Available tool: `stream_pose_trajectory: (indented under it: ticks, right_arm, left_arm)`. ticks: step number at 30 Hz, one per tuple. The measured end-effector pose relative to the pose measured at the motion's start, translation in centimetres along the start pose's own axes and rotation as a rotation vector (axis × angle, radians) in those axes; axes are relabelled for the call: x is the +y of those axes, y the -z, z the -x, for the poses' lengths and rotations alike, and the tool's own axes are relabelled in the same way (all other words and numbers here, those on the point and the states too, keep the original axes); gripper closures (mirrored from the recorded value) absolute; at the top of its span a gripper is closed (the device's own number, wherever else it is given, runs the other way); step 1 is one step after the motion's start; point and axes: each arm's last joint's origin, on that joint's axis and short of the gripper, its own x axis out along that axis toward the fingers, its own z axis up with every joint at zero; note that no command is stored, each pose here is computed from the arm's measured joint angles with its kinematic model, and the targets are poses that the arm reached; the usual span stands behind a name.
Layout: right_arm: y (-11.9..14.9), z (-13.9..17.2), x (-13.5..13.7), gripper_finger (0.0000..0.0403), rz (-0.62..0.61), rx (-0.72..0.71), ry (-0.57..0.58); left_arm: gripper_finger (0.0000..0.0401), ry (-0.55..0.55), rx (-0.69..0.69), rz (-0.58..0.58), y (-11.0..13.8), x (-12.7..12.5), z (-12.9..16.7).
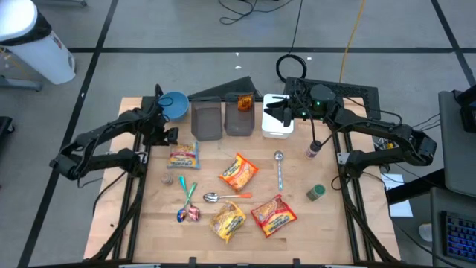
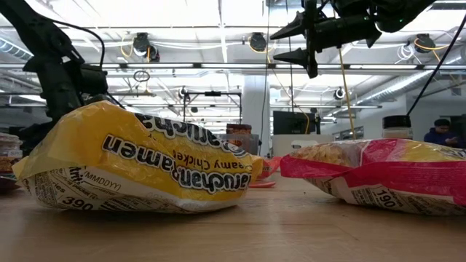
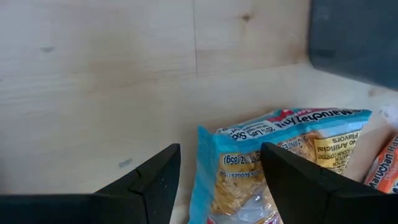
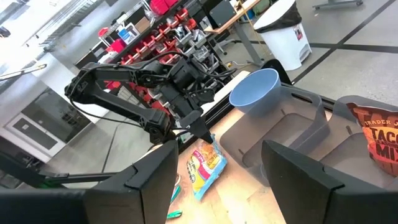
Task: Pick & Place Food Item
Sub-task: Put the blue noodle pack into the left black bin
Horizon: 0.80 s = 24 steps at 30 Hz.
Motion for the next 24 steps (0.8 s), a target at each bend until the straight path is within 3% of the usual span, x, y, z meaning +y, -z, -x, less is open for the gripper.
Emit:
stream_pose_trajectory:
  ticks: [9, 24]
  right_arm:
    - [-0.01, 0.00, -0.01, 0.0177, 0.004, -0.001, 0.001]
    - [-0.01, 0.00, -0.01, 0.0177, 0.013, -0.001, 0.001]
  left_arm:
    - [0.0177, 0.039, 0.020, -0.001, 0.06, -0.11, 0.00]
    - [0.0304, 0.052, 0.031, -0.012, 0.12, -0.14, 0.01]
